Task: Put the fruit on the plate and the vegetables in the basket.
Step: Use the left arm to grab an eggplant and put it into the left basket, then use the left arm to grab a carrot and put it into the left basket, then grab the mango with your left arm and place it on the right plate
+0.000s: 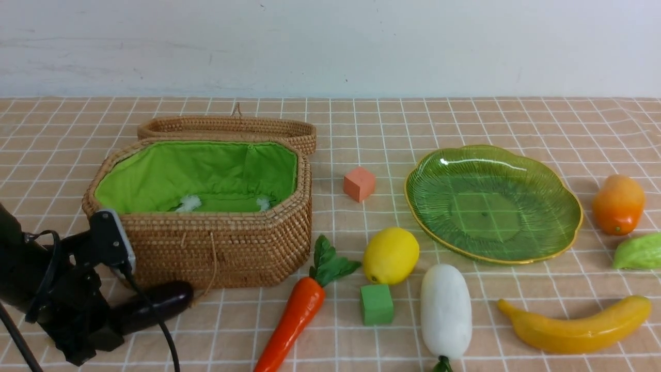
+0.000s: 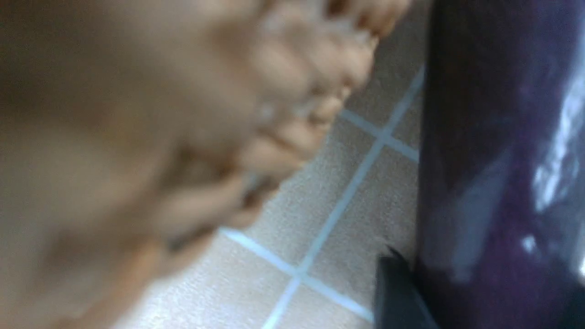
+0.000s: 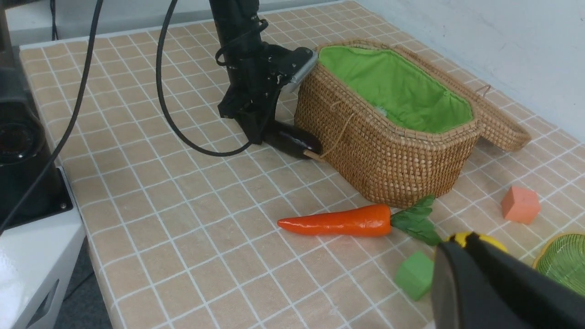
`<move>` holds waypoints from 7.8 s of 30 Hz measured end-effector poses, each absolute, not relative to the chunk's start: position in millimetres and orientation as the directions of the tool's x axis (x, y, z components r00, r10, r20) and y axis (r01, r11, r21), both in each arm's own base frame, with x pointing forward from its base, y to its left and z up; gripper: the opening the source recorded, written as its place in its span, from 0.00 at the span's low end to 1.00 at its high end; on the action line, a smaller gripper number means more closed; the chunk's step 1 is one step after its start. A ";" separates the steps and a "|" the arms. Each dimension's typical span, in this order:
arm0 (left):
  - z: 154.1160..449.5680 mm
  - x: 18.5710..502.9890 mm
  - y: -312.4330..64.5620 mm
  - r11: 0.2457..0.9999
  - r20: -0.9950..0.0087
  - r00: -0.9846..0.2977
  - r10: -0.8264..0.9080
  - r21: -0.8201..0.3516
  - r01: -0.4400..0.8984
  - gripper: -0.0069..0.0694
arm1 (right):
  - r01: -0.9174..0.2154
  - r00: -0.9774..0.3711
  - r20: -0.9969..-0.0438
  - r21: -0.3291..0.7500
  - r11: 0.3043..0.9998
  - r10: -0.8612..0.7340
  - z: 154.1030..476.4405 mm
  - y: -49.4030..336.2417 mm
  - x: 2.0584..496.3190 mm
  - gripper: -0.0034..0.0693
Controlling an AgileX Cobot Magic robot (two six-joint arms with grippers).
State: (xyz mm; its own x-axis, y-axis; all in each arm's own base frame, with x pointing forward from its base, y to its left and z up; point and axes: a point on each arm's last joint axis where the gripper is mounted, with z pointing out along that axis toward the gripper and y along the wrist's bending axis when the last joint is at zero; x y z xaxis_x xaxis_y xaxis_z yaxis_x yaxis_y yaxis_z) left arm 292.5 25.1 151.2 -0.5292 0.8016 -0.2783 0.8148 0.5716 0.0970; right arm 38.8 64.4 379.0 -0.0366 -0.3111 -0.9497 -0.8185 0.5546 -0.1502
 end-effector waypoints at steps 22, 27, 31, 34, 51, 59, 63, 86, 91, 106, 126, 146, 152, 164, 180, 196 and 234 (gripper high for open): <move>201.0 254.6 23.4 0.448 -0.190 -0.427 0.884 0.088 0.889 0.50 | -0.795 -0.011 -0.959 -0.164 0.584 -0.285 383.0 63.3 41.7 0.11; 258.5 233.3 3.8 0.581 -0.451 -0.460 0.765 0.175 0.795 0.50 | -0.784 -0.001 -0.961 -0.172 0.597 -0.277 384.4 62.7 43.0 0.11; 315.5 218.1 -13.8 0.751 -0.767 -0.375 0.521 0.204 0.628 0.50 | -0.752 0.030 -0.972 -0.176 0.635 -0.234 390.0 61.1 46.4 0.11; 348.1 214.7 -18.8 0.828 -0.895 -0.275 0.351 0.159 0.537 0.50 | -0.718 0.063 -0.982 -0.169 0.675 -0.178 396.5 59.3 49.6 0.11; 320.1 325.6 -43.5 0.704 -0.752 -0.291 0.592 0.307 0.640 0.50 | -0.638 0.139 -0.990 -0.080 0.766 0.013 414.7 52.6 55.4 0.12; 282.2 355.9 -39.6 0.763 -0.694 -0.405 0.596 0.332 0.554 0.51 | -0.672 0.106 -0.994 -0.073 0.737 -0.002 411.2 55.6 53.2 0.12; 285.9 358.7 -37.8 0.774 -0.708 -0.389 0.589 0.358 0.522 0.62 | -0.676 0.102 -0.995 -0.071 0.733 -0.003 410.8 56.0 52.9 0.12; 331.7 273.5 -108.7 0.795 -0.649 -0.722 0.241 -0.294 0.530 0.17 | -0.718 -0.044 -0.999 0.033 0.695 0.002 403.8 59.0 48.6 0.14; 310.0 228.8 -156.0 0.844 -0.420 -0.818 0.393 -0.190 0.502 0.07 | -0.674 -0.256 -0.958 0.084 0.734 -0.126 397.4 50.6 39.5 0.14; 191.1 256.2 -218.1 0.871 -0.280 -0.828 0.486 0.073 0.487 0.65 | -0.562 -0.509 -0.843 0.172 0.809 -0.175 382.3 39.1 31.7 0.15; 223.0 233.1 -233.9 0.811 -0.379 -0.727 0.572 0.127 0.571 0.42 | -0.588 -0.511 -0.845 0.212 0.781 -0.156 384.1 43.1 29.4 0.17; 310.9 320.9 -108.6 0.476 -0.314 -0.358 0.879 0.567 0.672 0.42 | -0.601 -0.433 -0.889 0.159 0.783 -0.152 389.8 42.9 33.4 0.17; 290.6 334.4 -99.6 0.372 -0.191 -0.322 0.927 0.576 0.728 0.45 | -0.602 -0.431 -0.889 0.158 0.783 -0.153 390.1 42.8 33.3 0.17; 299.0 319.0 -109.5 0.809 -0.453 -0.670 0.588 0.339 0.481 0.79 | -0.561 -0.406 -0.898 0.100 0.822 -0.168 396.7 35.6 33.4 0.18; 286.0 322.2 -314.6 0.766 -0.399 -0.692 0.602 0.045 0.641 0.39 | -0.479 -0.510 -0.842 0.104 0.872 -0.179 399.3 23.6 23.7 0.19; 188.6 384.6 -340.2 0.750 -0.378 -0.653 0.656 0.222 0.623 0.88 | -0.503 -0.532 -0.828 0.138 0.853 -0.180 398.2 26.6 20.5 0.19; 211.1 404.5 -397.3 0.718 -0.831 -0.370 0.415 0.049 0.694 0.97 | -0.361 -0.492 -0.865 0.095 0.928 -0.103 393.5 17.7 37.7 0.20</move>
